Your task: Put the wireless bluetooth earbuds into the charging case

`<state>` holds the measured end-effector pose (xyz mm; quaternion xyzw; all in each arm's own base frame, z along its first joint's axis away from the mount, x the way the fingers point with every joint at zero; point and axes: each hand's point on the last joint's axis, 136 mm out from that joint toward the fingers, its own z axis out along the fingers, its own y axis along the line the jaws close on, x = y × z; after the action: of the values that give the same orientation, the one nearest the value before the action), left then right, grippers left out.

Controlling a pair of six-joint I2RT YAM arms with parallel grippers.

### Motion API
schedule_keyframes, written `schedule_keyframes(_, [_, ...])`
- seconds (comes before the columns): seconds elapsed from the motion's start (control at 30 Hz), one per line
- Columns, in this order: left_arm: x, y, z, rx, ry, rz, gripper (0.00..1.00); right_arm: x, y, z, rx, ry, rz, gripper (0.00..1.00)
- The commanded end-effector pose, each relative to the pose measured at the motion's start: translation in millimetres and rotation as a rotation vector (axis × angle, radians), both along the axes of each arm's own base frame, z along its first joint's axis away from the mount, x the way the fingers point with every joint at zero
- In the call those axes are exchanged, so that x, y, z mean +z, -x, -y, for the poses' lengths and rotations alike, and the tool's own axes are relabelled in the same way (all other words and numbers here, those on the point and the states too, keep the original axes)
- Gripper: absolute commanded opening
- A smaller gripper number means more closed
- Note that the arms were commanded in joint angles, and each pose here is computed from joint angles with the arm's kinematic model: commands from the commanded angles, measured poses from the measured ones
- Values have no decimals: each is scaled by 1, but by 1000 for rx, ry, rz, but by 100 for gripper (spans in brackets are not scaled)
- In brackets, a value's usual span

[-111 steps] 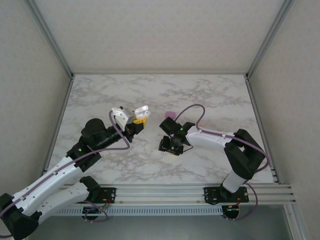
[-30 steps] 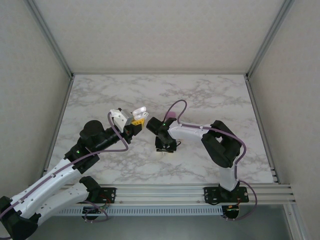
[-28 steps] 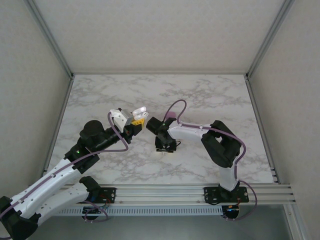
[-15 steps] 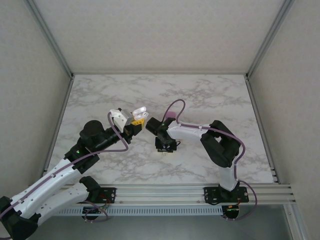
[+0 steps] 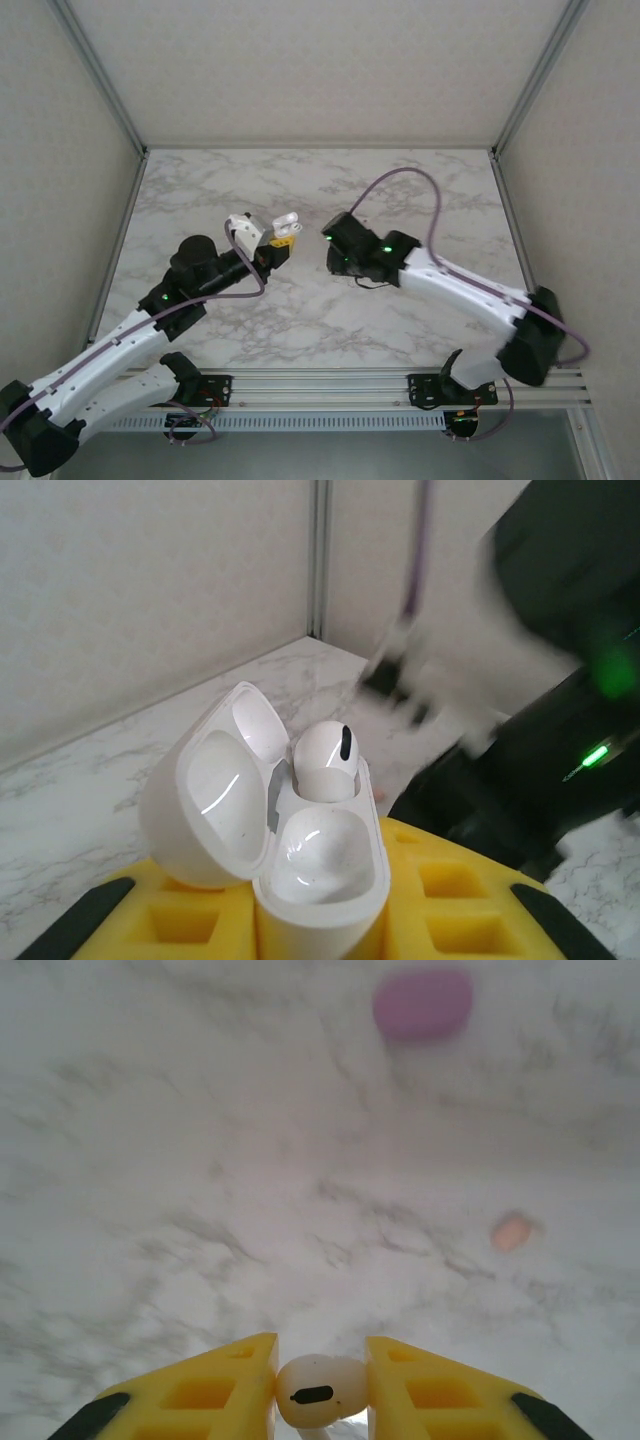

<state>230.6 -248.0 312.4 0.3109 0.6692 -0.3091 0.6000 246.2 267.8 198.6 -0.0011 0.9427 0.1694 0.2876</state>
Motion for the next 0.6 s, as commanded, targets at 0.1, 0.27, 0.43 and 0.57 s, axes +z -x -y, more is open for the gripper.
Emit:
schedule_keyframes(0.1, [36, -3, 22, -67, 143, 12, 3, 102, -12, 34, -62, -186, 392, 27])
schedule_keyframes(0.27, [33, -16, 40, -68, 195, -8, 1, 162, -4, 41, -37, -327, 531, 26])
schedule_keyframes(0.43, [31, -17, 62, -102, 205, 3, 1, 188, 4, 28, 28, -459, 567, 27])
schedule_keyframes(0.57, [35, -13, 76, -129, 228, 31, 2, 192, 5, 16, 54, -519, 567, 28])
